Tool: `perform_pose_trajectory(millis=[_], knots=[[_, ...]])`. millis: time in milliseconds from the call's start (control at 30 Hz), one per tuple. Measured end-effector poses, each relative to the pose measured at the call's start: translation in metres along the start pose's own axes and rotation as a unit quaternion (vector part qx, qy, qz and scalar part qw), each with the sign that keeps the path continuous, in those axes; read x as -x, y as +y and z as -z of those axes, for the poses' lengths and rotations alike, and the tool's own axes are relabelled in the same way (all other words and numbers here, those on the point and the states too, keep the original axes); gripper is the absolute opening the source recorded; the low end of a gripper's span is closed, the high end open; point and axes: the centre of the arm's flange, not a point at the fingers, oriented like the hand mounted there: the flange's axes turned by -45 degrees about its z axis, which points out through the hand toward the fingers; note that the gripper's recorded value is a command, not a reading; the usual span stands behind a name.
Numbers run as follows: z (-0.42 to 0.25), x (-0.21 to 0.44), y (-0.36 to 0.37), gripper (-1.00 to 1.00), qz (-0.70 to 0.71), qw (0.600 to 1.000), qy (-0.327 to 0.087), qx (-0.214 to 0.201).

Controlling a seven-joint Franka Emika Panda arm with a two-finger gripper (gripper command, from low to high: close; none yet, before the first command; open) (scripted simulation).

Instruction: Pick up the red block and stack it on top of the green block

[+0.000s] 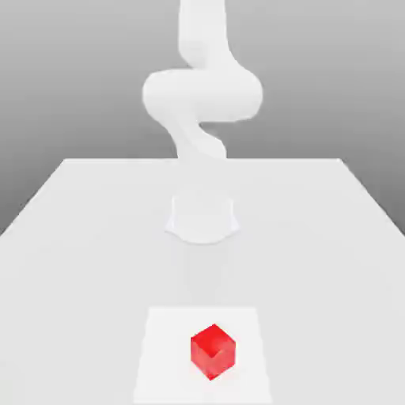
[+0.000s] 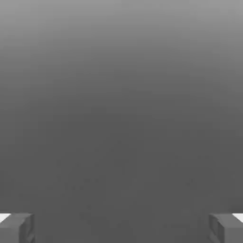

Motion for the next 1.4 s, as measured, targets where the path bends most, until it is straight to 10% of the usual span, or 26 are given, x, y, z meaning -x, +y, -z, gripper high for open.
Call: perform_pose_trajectory(millis=[733, 900, 933, 1400], knots=[[-0.37, 0.254, 0.005, 0.0, -0.349, 0.873, -0.306, 0.151], [-0.412, 0.297, 0.007, 0.0, -0.361, 0.864, -0.315, 0.156], [-0.419, 0.304, 0.007, -1.0, -0.36, 0.864, -0.315, 0.156], [-0.382, 0.254, 0.021, -1.0, -0.375, 0.858, -0.312, 0.16]])
